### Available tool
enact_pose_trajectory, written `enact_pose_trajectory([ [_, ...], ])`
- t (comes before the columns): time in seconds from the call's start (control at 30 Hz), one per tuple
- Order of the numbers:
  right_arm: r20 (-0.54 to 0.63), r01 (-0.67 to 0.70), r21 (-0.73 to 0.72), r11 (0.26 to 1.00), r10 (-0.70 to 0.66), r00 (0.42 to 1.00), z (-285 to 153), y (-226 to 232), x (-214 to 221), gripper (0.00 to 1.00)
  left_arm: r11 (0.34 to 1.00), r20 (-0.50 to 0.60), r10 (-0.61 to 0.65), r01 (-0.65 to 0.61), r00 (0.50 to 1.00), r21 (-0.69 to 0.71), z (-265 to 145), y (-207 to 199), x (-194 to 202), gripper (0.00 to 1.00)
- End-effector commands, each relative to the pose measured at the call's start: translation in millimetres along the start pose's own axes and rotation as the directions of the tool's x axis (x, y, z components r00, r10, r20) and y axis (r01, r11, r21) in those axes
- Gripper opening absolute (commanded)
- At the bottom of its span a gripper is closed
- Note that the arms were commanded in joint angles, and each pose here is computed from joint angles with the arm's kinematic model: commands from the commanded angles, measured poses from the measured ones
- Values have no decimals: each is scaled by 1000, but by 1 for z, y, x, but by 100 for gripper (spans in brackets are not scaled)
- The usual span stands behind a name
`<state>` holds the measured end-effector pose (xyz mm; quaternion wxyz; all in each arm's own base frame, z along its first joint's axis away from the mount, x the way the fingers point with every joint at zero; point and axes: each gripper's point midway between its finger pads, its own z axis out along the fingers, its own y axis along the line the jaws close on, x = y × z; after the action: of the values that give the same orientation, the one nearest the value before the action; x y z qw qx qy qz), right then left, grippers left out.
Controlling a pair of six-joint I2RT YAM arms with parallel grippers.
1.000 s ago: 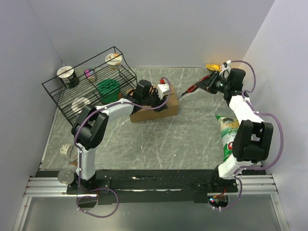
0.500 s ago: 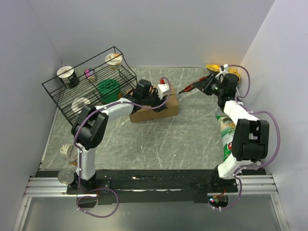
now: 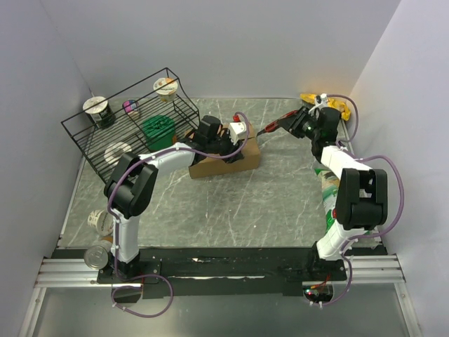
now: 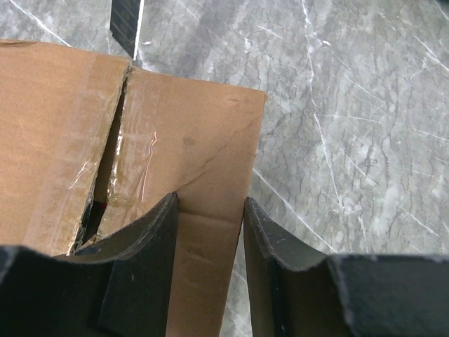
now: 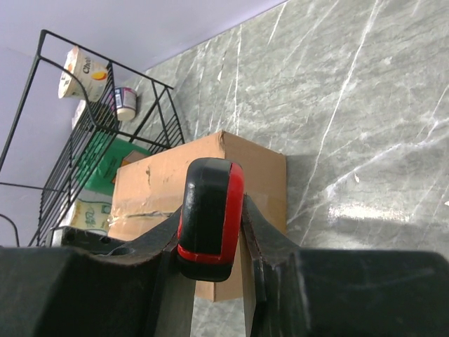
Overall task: Unpack the express box
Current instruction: Cut the express box at the center of the board.
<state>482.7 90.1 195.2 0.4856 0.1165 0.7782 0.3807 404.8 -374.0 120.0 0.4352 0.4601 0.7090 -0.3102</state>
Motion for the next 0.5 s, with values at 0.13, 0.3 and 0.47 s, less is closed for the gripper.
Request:
enact_pose_trajectory([
  [0.13,74,37,-41,998,-34,997,8,20,-21,0,993,-88,-118,119,989,7,-6,1,24,42],
  [0.3,42,21,-42,999,-19,999,10,22,-12,0,993,-84,-119,120,989,3,-4,4,23,42],
  [0.47,-34,-30,-26,999,29,999,-1,22,12,0,991,-87,-131,129,988,-30,0,12,25,41],
])
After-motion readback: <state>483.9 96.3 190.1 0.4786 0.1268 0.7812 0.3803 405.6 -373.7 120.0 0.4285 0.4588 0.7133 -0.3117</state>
